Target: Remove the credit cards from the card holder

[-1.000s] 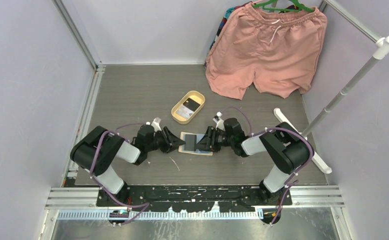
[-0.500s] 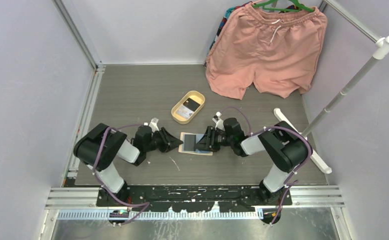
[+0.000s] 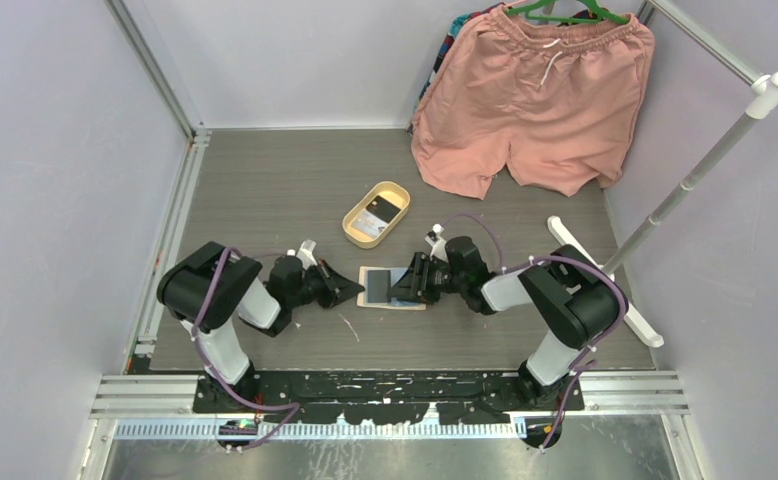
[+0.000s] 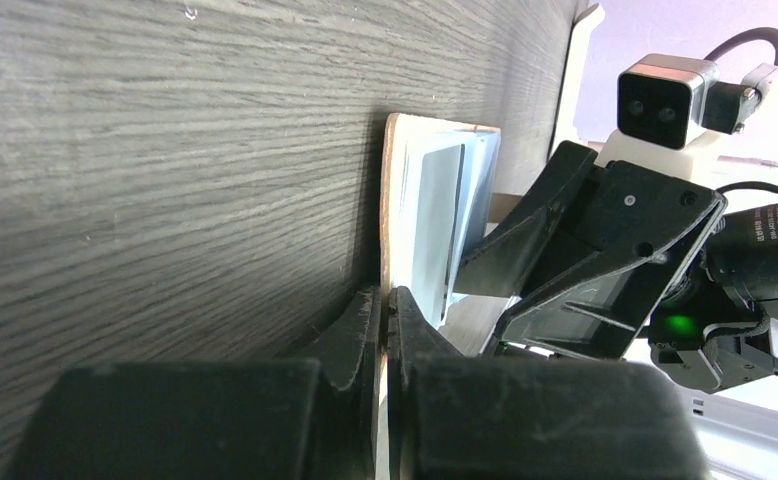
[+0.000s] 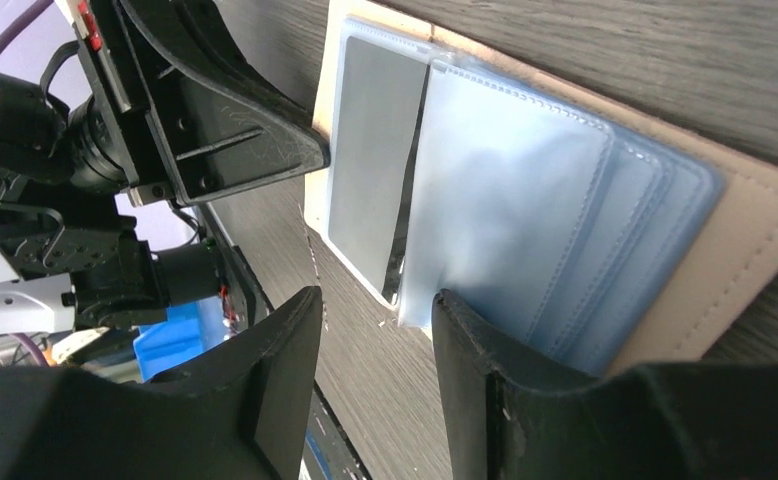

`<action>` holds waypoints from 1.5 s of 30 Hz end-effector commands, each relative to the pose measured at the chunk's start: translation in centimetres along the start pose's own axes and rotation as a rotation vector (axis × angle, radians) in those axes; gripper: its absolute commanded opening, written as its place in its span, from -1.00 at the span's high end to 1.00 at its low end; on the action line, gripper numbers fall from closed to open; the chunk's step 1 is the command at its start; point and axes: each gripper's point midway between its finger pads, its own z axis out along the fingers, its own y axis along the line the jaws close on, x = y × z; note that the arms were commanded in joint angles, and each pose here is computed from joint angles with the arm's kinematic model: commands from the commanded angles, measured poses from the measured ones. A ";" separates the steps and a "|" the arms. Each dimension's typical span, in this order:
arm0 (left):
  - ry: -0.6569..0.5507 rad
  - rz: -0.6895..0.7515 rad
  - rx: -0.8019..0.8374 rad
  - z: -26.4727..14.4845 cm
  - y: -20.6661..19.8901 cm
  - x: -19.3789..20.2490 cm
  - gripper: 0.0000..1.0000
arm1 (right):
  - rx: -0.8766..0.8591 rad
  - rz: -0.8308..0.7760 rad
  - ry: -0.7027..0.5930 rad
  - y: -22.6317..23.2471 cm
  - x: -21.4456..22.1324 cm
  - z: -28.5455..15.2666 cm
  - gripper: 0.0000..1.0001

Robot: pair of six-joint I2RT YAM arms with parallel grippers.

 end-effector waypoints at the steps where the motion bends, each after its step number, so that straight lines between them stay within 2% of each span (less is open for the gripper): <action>1: -0.006 0.056 0.016 -0.5 -0.6 0.0 1.00 | 0.285 0.102 -0.047 -6.4 1.3 -0.9 -0.05; 7: 0.023 0.078 -0.006 -0.2 -0.3 1.2 1.00 | 0.265 0.142 -0.106 -5.9 -0.7 0.4 -0.05; 15: 0.052 0.099 -0.033 0.1 0.7 2.4 1.00 | 0.172 0.199 -0.115 -5.0 -1.7 2.5 -0.04; 25: 0.059 0.107 -0.044 0.2 1.1 2.6 1.00 | 0.115 0.144 -0.029 -2.3 -0.4 4.4 -0.03; 30: 0.058 0.108 -0.049 0.1 1.3 2.7 1.00 | 0.233 0.140 -0.007 -3.0 0.5 3.1 -0.01; 35: 0.056 0.109 -0.052 0.1 1.4 2.6 1.00 | 0.519 0.066 -0.085 -5.6 -0.5 -1.4 -0.03; 40: 0.056 0.110 -0.053 0.2 1.4 2.5 1.00 | 0.685 0.010 -0.133 -6.1 -1.7 -5.0 -0.06; 42: 0.057 0.108 -0.056 0.2 1.5 2.6 1.00 | 0.699 -0.020 -0.157 -5.0 -2.9 -5.7 -0.06; 45: 0.055 0.111 -0.059 0.2 1.4 2.5 1.00 | 0.597 -0.081 -0.211 -1.2 -5.2 -5.6 -0.10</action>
